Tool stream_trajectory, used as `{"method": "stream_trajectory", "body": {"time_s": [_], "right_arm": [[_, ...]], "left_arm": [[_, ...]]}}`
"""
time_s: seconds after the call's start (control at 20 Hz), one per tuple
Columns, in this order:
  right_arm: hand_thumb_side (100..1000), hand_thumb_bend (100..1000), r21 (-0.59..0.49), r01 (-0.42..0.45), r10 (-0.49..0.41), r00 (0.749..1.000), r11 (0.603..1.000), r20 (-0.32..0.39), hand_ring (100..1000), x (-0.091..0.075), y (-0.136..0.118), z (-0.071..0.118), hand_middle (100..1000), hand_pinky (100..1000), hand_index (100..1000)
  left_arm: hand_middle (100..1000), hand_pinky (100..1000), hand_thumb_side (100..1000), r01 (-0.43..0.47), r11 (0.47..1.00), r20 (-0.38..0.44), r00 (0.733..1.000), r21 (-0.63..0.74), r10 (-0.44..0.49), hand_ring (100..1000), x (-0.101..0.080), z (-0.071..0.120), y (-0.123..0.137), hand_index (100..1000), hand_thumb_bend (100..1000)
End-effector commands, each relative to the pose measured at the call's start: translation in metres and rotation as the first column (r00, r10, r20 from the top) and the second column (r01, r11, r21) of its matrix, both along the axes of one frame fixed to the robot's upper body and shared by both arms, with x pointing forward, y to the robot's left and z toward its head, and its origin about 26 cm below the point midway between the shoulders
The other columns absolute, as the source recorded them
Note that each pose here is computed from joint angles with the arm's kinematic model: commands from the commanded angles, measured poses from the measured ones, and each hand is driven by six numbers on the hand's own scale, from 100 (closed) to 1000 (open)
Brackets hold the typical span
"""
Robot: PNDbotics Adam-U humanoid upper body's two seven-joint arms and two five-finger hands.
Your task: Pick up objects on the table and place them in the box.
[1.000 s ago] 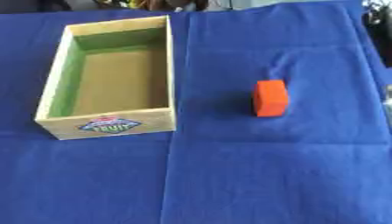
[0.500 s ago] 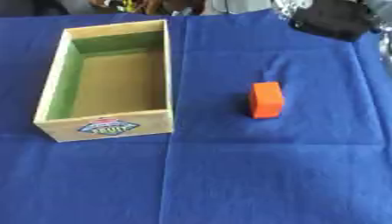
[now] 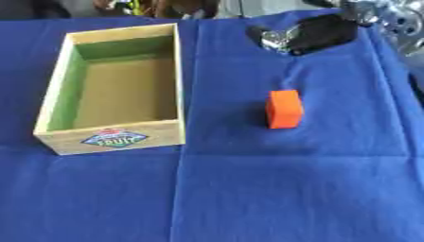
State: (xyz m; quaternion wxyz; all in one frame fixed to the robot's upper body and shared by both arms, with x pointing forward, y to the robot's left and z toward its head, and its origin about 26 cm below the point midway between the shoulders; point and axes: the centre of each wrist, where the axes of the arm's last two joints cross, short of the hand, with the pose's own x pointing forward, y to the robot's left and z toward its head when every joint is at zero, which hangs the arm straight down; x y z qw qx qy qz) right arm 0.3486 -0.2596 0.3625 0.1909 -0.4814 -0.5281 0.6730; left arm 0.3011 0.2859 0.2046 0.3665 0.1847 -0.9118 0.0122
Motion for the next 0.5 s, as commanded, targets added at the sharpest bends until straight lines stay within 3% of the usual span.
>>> {"method": "stream_trajectory", "body": {"time_s": [0.05, 0.1, 0.15, 0.5], "right_arm": [[965, 394, -0.019, 0.018, -0.018, 1.0, 1.0, -0.018, 844, 0.001, -0.004, 0.01, 795, 824, 901], [965, 394, -0.019, 0.018, -0.018, 1.0, 1.0, -0.021, 844, 0.001, -0.004, 0.01, 795, 824, 901], [740, 603, -0.021, 0.019, -0.02, 0.999, 1.0, -0.027, 882, 0.001, -0.004, 0.009, 815, 847, 933], [731, 678, -0.072, 0.038, -0.052, 0.976, 0.997, -0.211, 888, 0.021, -0.016, -0.005, 822, 849, 945]], "left_arm": [[775, 695, 1000, 0.005, 1.0, 0.023, 1.0, 0.026, -0.006, 716, -0.003, 0.008, 0.001, 871, 100], [775, 695, 1000, 0.005, 1.0, 0.023, 1.0, 0.026, -0.006, 716, -0.003, 0.008, 0.001, 871, 100], [775, 695, 1000, 0.006, 1.0, 0.023, 1.0, 0.026, -0.006, 713, -0.003, 0.008, 0.001, 869, 100], [773, 695, 1000, 0.017, 0.999, 0.021, 1.0, 0.031, -0.017, 708, -0.003, 0.008, 0.0, 863, 100]]}}
